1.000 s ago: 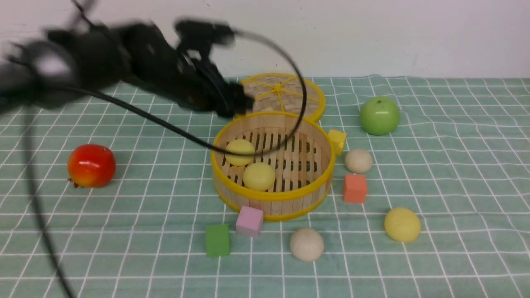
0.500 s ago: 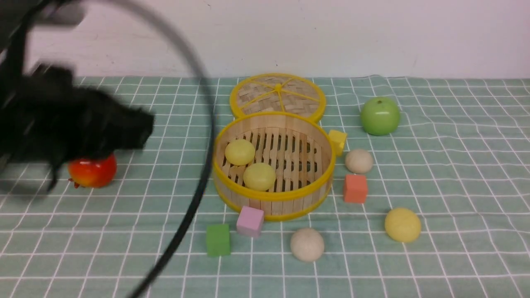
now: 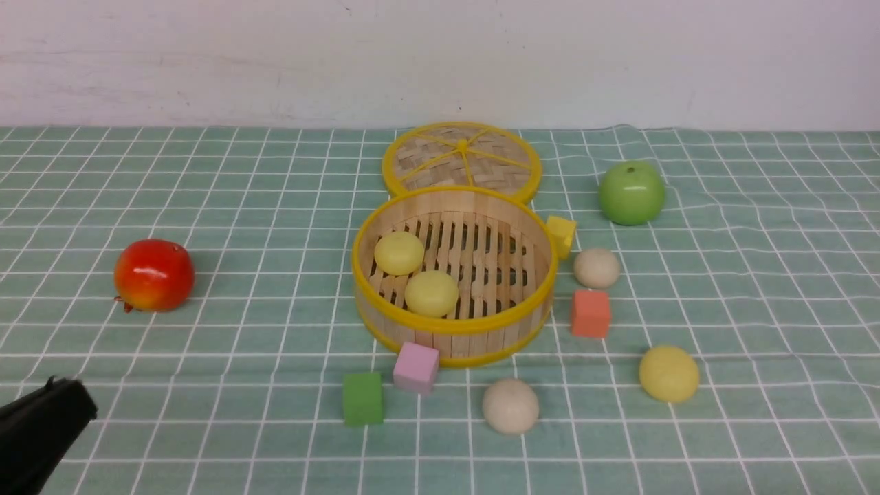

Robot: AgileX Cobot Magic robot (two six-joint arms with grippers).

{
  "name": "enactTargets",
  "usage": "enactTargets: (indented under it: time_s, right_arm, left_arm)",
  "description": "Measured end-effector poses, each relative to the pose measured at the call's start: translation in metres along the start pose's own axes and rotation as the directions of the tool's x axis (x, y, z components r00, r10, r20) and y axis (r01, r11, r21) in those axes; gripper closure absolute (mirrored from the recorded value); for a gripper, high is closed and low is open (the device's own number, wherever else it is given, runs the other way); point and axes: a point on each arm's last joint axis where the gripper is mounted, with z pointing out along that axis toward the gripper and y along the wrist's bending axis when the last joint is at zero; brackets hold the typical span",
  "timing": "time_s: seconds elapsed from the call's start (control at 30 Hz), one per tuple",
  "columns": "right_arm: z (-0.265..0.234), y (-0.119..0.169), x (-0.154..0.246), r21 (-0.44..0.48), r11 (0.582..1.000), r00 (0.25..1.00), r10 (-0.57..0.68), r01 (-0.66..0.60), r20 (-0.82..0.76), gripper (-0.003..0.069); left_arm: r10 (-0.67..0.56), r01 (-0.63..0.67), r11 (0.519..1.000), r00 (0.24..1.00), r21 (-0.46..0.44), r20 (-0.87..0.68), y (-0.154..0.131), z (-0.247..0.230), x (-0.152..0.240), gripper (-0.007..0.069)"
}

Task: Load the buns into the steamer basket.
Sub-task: Use the right arm to grab a steamed stuffed bun

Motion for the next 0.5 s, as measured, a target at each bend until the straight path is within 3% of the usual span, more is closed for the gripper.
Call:
enactTargets:
  time_s: [0.33,0.5]
  right_arm:
    - [0.0,-0.0001,-0.0015,0.001,1.0,1.0,-0.005,0.005,0.017,0.0419]
    - [0.0,0.0032,-0.01,-0.059,0.981,0.975,0.19,-0.184,0.118,0.0419]
  left_arm:
    - [-0.004,0.004,1.0,1.0,-0.008,-0.009,0.0043,-0.0015,0.0118,0.0639]
    - [-0.006,0.006,1.0,1.0,-0.006,-0.015,0.0042,-0.0016,0.0123,0.0639]
